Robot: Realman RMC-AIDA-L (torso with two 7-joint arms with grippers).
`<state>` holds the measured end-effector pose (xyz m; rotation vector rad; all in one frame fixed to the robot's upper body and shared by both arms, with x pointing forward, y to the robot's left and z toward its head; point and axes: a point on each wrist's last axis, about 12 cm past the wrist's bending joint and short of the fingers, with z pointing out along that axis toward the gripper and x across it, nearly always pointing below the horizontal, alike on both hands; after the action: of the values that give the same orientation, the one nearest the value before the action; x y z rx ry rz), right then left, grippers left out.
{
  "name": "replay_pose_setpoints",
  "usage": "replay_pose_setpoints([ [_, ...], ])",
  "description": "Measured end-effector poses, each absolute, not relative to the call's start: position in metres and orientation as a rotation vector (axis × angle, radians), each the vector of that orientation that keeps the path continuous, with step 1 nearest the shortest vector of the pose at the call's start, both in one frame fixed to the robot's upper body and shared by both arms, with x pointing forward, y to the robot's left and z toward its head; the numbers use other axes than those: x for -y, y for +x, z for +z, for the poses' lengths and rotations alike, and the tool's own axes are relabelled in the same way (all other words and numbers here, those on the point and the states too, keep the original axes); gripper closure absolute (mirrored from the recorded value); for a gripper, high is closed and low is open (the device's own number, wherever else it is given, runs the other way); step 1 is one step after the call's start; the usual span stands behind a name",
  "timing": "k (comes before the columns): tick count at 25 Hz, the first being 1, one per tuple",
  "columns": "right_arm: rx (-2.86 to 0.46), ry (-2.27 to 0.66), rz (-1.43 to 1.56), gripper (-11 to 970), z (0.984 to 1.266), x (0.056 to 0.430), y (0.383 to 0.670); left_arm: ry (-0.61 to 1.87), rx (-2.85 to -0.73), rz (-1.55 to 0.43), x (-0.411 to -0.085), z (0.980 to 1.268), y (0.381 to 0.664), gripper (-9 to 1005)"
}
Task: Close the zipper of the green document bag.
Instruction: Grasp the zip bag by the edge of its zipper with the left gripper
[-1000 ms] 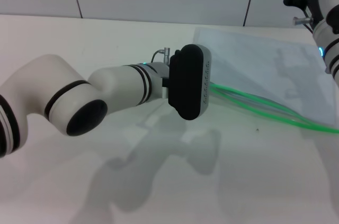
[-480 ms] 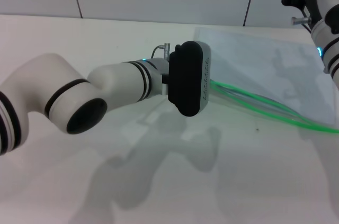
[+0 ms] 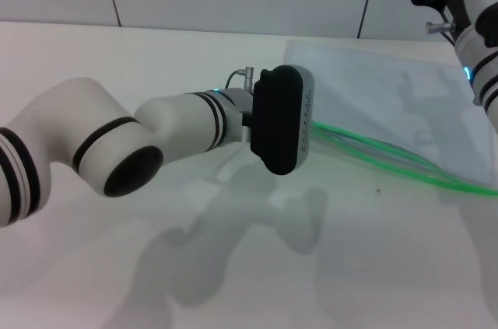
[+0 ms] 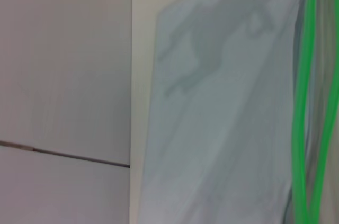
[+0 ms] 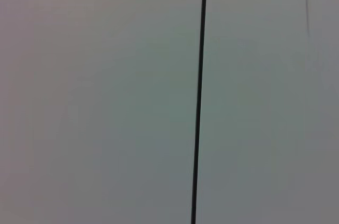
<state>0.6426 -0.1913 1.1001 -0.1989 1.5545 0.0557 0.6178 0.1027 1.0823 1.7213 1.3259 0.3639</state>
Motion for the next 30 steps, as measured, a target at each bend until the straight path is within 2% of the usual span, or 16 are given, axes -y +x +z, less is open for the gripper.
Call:
replay_pose_setpoints([
  [12,-1.554,-0.201,0.056,345,1.1002,0.1909,0.6427,1.696,-1.307,0.357,-0.1007,1.0826,0.6177,394],
  [20,-1.552,-0.202,0.059,346,1.1011,0.1898,0.6431,1.711,-1.301,0.360,-0.0989,1.0813,0.6178,516],
  [26,-1.549,-0.202,0.064,346,1.1019,0.1885,0.6431,1.714,-1.303,0.360,-0.0988,1.0810,0.6177,556],
  [30,-1.548,-0.202,0.067,346,1.1024,0.1877,0.6431,1.713,-1.300,0.359,-0.0985,1.0812,0.6177,689],
])
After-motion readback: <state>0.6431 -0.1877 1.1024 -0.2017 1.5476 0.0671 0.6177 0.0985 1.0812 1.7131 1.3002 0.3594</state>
